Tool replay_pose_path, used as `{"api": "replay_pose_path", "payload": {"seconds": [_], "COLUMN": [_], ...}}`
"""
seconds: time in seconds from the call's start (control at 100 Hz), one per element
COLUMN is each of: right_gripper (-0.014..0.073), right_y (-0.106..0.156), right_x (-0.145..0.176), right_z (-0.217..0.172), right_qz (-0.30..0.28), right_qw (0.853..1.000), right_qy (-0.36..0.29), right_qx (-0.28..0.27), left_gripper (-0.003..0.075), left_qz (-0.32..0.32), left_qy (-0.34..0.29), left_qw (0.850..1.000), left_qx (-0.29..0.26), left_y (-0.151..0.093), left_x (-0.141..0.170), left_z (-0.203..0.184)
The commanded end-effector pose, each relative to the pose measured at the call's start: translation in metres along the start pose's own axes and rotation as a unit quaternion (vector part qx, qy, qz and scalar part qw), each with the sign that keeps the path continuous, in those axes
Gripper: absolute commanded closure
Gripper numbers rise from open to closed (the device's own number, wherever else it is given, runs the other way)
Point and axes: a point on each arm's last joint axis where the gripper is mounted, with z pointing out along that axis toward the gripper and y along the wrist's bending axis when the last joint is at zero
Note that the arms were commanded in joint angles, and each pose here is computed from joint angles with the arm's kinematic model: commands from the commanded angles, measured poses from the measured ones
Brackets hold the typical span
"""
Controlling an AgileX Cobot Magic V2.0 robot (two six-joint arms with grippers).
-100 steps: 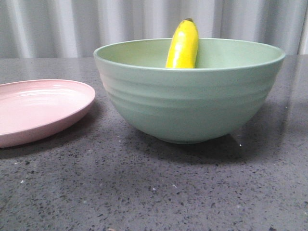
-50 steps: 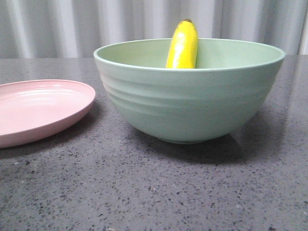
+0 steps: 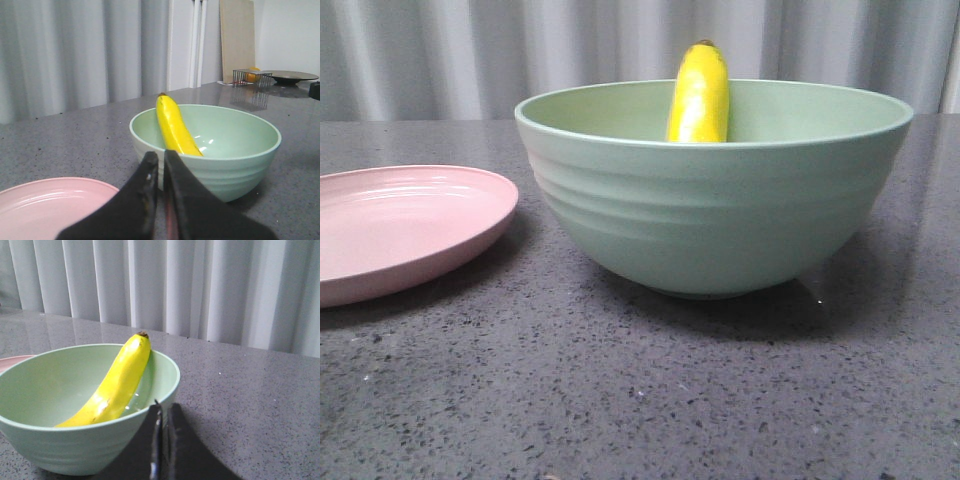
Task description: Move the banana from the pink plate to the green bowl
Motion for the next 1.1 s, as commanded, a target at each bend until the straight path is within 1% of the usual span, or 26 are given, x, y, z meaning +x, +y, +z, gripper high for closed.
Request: {"api": "replay_pose_path", "payload": {"seconds": [0.0, 0.33, 0.43, 0.5, 0.59, 0.7, 0.72, 0.82, 0.93, 1.0, 1.09], "right_gripper": [0.066, 0.066, 0.066, 0.066, 0.066, 0.066, 0.066, 0.066, 0.066, 0.066, 0.066], "right_y": [0.0, 0.0, 0.0, 0.0, 0.0, 0.0, 0.0, 0.0, 0.0, 0.0, 0.0], "right_x": [-0.013, -0.01, -0.01, -0.01, -0.01, -0.01, -0.01, -0.01, -0.01, -0.01, -0.01], "right_z": [0.0, 0.0, 0.0, 0.0, 0.0, 0.0, 0.0, 0.0, 0.0, 0.0, 0.0], "right_qz": [-0.01, -0.01, -0.01, -0.01, -0.01, -0.01, -0.01, -0.01, -0.01, -0.01, -0.01], "right_qw": [0.999, 0.999, 0.999, 0.999, 0.999, 0.999, 0.999, 0.999, 0.999, 0.999, 0.999], "right_qy": [-0.046, -0.041, -0.041, -0.041, -0.041, -0.041, -0.041, -0.041, -0.041, -0.041, -0.041], "right_qx": [0.0, 0.0, 0.0, 0.0, 0.0, 0.0, 0.0, 0.0, 0.0, 0.0, 0.0], "left_gripper": [0.0741, 0.0741, 0.0741, 0.0741, 0.0741, 0.0741, 0.0741, 0.0741, 0.0741, 0.0741, 0.0741], "left_qz": [-0.002, -0.001, 0.005, 0.029, 0.086, 0.131, 0.132, 0.094, 0.097, 0.1, 0.089], "left_qy": [-0.047, -0.05, -0.061, -0.061, -0.053, -0.061, -0.064, -0.083, -0.103, -0.1, -0.057], "left_qw": [0.999, 0.999, 0.998, 0.997, 0.991, 0.978, 0.976, 0.969, 0.953, 0.943, 0.935], "left_qx": [-0.004, -0.006, -0.025, -0.044, -0.084, -0.151, -0.162, -0.214, -0.269, -0.3, -0.338], "left_y": [0.0, 0.001, 0.004, 0.008, 0.015, 0.026, 0.027, 0.034, 0.038, 0.04, 0.044], "left_x": [-0.013, -0.013, -0.015, -0.014, -0.005, 0.003, 0.004, 0.009, 0.016, 0.02, 0.029], "left_z": [0.0, 0.0, 0.0, 0.0, -0.003, -0.011, -0.013, -0.024, -0.036, -0.041, -0.046]}}
